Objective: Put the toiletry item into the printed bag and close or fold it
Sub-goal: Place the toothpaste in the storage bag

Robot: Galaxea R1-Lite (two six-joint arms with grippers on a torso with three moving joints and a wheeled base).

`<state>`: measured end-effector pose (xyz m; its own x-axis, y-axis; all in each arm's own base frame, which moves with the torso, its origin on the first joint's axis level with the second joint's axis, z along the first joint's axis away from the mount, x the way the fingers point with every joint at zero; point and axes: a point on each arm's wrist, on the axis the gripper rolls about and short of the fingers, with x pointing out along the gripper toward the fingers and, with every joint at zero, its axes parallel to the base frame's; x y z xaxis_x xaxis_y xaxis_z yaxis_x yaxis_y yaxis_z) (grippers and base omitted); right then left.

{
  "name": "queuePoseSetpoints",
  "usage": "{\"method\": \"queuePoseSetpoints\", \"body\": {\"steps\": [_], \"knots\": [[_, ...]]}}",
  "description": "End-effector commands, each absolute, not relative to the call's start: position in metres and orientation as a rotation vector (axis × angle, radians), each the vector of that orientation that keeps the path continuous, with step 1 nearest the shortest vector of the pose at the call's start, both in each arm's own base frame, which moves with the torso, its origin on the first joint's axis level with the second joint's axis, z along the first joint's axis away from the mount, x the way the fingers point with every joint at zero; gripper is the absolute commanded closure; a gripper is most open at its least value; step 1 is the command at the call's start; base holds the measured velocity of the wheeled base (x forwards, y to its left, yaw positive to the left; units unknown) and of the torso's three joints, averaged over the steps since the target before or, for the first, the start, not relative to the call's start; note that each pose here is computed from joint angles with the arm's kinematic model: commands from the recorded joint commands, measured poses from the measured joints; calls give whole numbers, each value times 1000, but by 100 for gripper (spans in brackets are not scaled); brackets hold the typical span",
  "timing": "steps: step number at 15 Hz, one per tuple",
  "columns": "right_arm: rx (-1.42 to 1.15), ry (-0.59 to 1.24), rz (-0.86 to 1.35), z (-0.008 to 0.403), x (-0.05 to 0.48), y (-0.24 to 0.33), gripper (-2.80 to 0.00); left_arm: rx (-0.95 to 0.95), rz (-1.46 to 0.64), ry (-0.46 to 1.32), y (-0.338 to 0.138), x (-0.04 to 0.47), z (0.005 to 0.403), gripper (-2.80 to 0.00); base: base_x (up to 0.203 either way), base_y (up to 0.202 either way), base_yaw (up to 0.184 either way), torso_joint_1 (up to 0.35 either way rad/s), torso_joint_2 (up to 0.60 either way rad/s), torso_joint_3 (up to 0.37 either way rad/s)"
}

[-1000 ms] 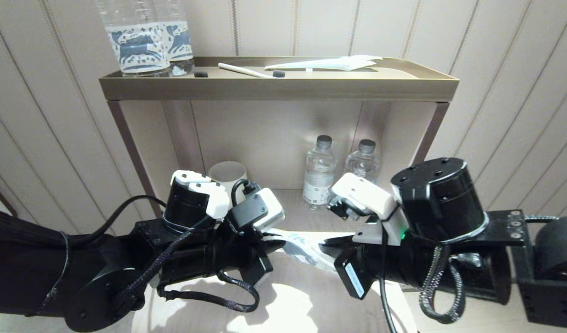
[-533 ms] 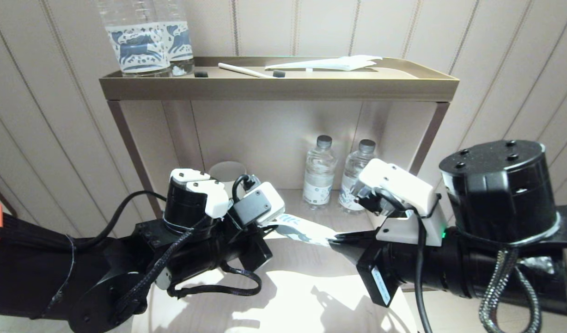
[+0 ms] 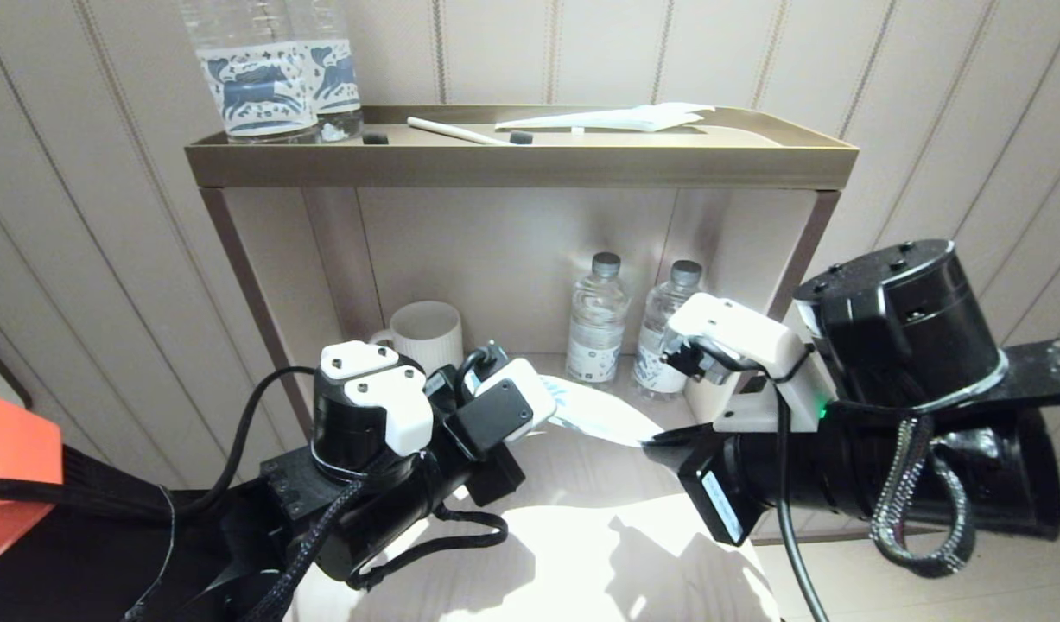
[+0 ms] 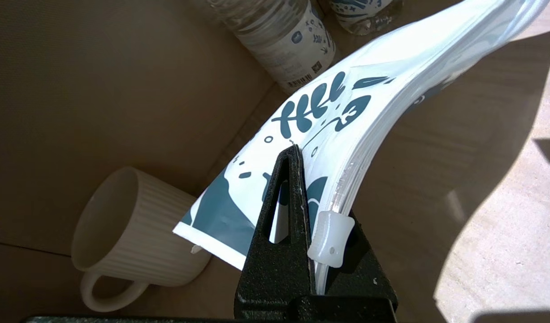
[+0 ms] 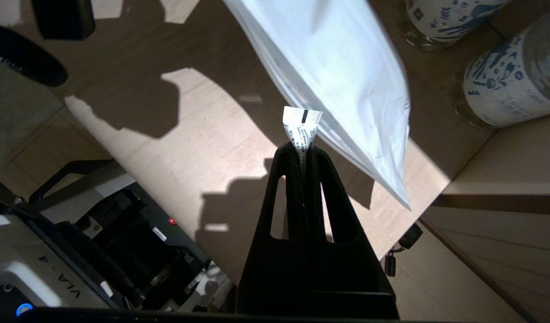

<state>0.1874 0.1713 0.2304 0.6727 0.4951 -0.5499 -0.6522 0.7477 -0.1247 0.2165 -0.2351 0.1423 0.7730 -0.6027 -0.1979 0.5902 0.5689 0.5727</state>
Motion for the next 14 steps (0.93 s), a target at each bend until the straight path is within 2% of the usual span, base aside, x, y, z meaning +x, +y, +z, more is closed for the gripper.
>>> {"method": "queuePoseSetpoints", "body": {"steps": [1,14], "knots": [[-333,532,602,227,199,170,0,670,-706,-20,-237,216,140,0,0,0,0,0,0,0],[-365,591,606,209,204,177,0,678,-712,-9,-242,217,133,0,0,0,0,0,0,0]]}}
